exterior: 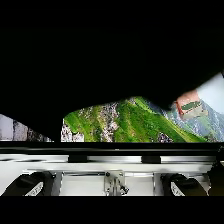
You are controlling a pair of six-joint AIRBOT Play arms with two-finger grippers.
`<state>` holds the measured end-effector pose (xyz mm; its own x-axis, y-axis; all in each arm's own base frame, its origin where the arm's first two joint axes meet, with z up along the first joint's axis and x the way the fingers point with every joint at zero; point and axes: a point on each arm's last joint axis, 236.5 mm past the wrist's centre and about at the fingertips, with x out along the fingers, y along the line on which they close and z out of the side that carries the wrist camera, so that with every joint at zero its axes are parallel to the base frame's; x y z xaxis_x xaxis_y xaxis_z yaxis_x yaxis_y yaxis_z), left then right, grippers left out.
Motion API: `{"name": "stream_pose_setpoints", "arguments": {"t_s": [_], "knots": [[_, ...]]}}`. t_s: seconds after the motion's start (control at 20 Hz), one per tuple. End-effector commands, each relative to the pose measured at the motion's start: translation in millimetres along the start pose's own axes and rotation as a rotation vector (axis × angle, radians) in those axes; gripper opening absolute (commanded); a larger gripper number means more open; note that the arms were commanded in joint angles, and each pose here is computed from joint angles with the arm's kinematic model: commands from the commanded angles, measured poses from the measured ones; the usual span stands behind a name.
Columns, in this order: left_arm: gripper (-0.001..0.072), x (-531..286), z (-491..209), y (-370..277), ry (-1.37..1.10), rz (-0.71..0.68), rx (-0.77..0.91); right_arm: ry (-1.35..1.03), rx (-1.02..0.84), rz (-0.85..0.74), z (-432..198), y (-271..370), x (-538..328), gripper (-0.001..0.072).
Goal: Fold the shirts.
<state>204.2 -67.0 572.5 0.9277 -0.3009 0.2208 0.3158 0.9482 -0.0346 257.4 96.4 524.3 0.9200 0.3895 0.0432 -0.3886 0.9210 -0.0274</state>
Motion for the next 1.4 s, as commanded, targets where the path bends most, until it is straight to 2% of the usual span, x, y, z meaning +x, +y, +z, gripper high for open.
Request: {"name": "stream_pose_setpoints", "arguments": {"t_s": [0.0, 0.2, 0.45, 0.7, 0.9, 1.1, 1.25, 1.3, 1.35], "knots": [[0.0039, 1.0, -14.8, 22.6, 0.038, 0.093, 0.06, 0.31, 0.046, 0.034, -69.8, 13.4, -24.1, 0.0062], [0.0038, 42.4, -125.0, 40.8, 0.376, 0.142, 0.079, 0.651, 0.071, -0.014, -152.9, -13.5, 4.3, 0.0061], [0.0038, 73.7, -268.2, 51.0, 0.754, 0.16, 0.064, 0.86, 0.088, 0.027, -245.5, -41.6, 106.2, 0.0062], [0.0038, 107.9, -399.3, 83.8, 1.014, 0.222, 0.103, 0.948, 0.179, 0.0, -381.2, -76.4, 226.8, 0.0062], [0.0038, 156.6, -478.9, 119.7, 1.024, 0.323, -0.027, 0.865, 0.382, -0.118, -457.5, -97.6, 295.5, 0.0063], [0.0039, 162.7, -570.6, 100.8, 1.173, 0.279, -0.173, 0.91, 0.602, -0.134, -512.7, -82.8, 311.0, 0.0063], [0.005, 137.6, -612.5, 83.2, 1.331, 0.303, -0.315, 1.018, 0.661, -0.137, -536.5, -71.4, 295.7, 0.0088], [0.0165, 127.9, -615.9, 83.0, 1.374, 0.308, -0.317, 1.034, 0.662, -0.135, -533.7, -71.6, 290.7, 0.0098], [0.0458, 117.6, -614.6, 86.1, 1.415, 0.322, -0.325, 1.047, 0.662, -0.134, -526.8, -75.1, 283.6, 0.0413]]}}
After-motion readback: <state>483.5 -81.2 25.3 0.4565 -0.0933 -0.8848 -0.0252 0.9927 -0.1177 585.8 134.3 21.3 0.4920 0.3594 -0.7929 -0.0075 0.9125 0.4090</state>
